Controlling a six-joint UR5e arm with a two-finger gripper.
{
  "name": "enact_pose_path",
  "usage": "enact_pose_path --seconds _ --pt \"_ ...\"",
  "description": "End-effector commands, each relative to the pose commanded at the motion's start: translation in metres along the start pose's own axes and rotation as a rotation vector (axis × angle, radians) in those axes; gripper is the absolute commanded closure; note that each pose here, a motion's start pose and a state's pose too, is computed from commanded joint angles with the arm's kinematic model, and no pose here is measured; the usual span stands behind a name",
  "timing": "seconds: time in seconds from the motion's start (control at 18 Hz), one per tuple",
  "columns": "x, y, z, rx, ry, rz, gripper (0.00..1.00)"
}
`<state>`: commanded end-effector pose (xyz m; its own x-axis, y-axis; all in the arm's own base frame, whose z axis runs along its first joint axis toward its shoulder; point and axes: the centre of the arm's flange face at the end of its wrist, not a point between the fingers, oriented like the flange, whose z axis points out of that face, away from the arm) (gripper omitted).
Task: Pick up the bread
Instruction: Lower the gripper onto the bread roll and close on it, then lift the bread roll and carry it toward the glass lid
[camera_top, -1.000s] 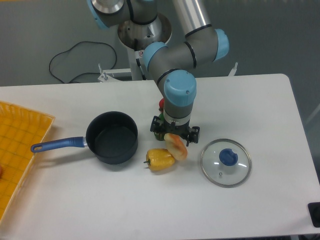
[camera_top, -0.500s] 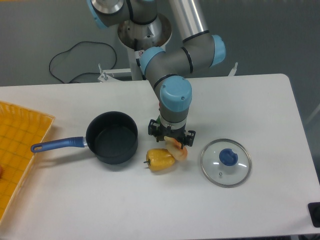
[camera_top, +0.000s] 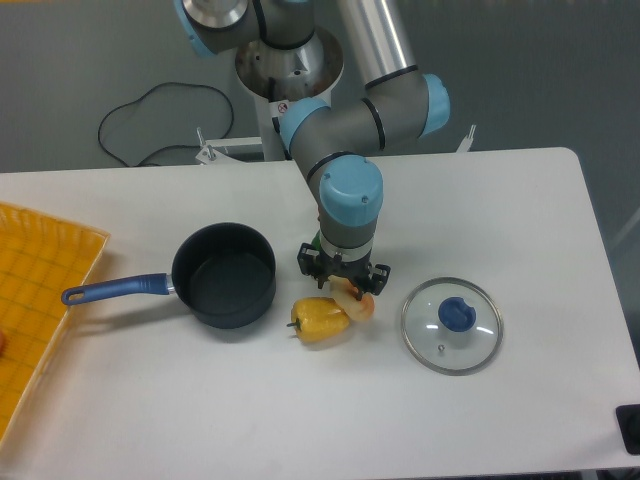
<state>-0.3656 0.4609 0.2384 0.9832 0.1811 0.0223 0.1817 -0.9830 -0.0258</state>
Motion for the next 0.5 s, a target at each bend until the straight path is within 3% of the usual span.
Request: enact_pose_path --seconds 0.33,0.5 --pt "-0.0008 0.0002 -0.0033 0.005 -0.004 -0.003 0.93" --pt "-0.0023 0.0008 -0.0066 0.010 -0.007 -0.006 1.00"
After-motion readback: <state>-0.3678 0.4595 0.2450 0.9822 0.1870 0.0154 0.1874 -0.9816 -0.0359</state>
